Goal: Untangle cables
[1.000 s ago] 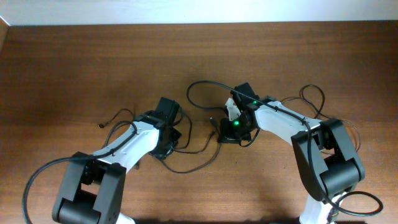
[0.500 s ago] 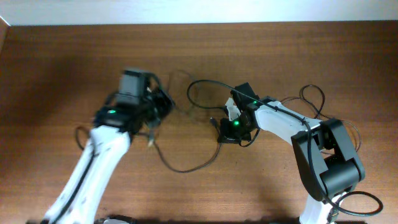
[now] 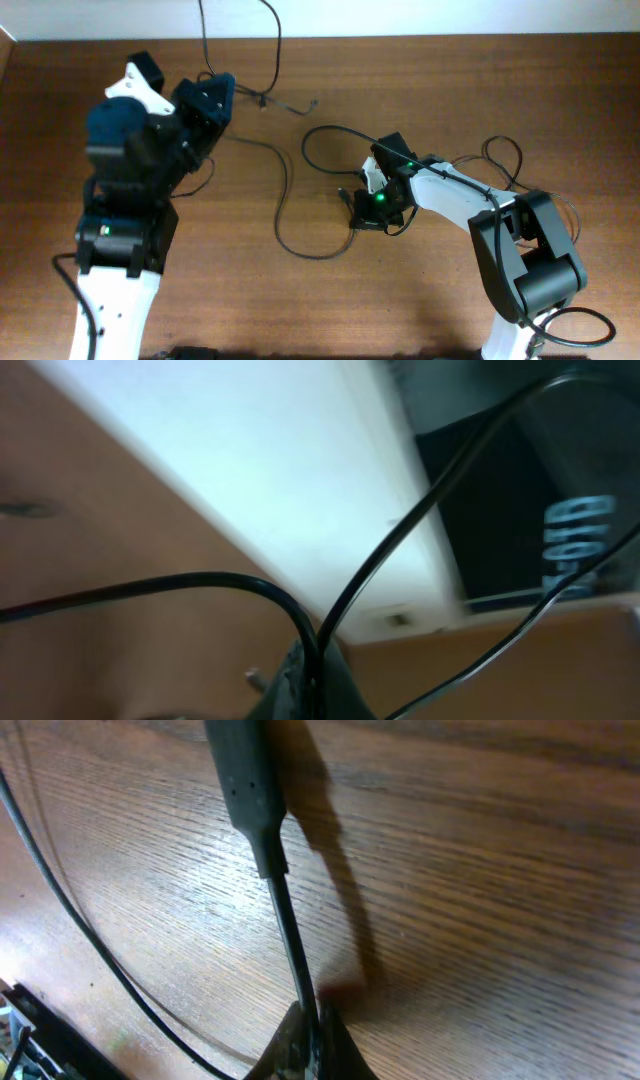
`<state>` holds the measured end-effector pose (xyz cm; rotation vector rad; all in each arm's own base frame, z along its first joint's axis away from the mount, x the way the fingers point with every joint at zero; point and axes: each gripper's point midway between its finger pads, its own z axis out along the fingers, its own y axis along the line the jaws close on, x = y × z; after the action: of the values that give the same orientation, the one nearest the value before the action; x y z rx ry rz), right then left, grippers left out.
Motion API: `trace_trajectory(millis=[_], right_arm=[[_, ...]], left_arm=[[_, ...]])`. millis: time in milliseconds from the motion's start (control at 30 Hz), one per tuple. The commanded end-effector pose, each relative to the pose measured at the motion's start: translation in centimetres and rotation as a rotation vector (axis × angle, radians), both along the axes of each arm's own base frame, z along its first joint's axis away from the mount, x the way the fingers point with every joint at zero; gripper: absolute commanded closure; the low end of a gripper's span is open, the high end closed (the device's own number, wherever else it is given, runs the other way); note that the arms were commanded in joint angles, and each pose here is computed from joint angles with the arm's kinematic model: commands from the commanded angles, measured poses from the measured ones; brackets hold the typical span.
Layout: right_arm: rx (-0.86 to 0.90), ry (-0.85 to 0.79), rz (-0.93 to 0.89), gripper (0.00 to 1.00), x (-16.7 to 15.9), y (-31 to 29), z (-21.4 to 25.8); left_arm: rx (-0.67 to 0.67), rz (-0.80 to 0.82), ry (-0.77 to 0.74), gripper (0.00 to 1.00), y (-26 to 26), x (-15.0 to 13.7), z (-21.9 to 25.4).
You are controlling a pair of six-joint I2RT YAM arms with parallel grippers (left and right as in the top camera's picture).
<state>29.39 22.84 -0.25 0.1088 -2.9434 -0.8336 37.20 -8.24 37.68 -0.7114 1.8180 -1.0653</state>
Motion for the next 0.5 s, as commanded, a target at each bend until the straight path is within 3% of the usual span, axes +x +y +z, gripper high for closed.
trace_trajectory(millis=[0,67,167,200,300,467], right_arm=[[0.069,0.012,0.113,0.96,-1.6,0.8,-1.2],[0.244,-0.025,0.234,0.96,-2.4,2.8,0.6],[0.283,-0.059,0.294,0.93,-2.7,3.6,1.0],[0.285,-0.064,0.291,0.82,-2.5,3.6,1.0],[0.334,-0.042,0.264,0.63,-1.8,3.6,3.5],[0.334,-0.062,0.202,0.60,-0.2,1.8,9.8]], left_arm=[[0.099,-0.032,0.180,1.00,0.0,1.6,-6.4],[0.130,-0.092,0.227,1.00,-0.7,2.1,-8.5],[0.086,-0.205,0.268,1.00,-2.6,2.0,-9.9],[0.096,-0.237,0.242,1.00,-3.0,1.8,-9.2],[0.165,-0.273,0.207,1.00,-3.0,1.3,-7.3],[0.338,-0.301,0.195,1.00,-2.0,0.0,-6.0]])
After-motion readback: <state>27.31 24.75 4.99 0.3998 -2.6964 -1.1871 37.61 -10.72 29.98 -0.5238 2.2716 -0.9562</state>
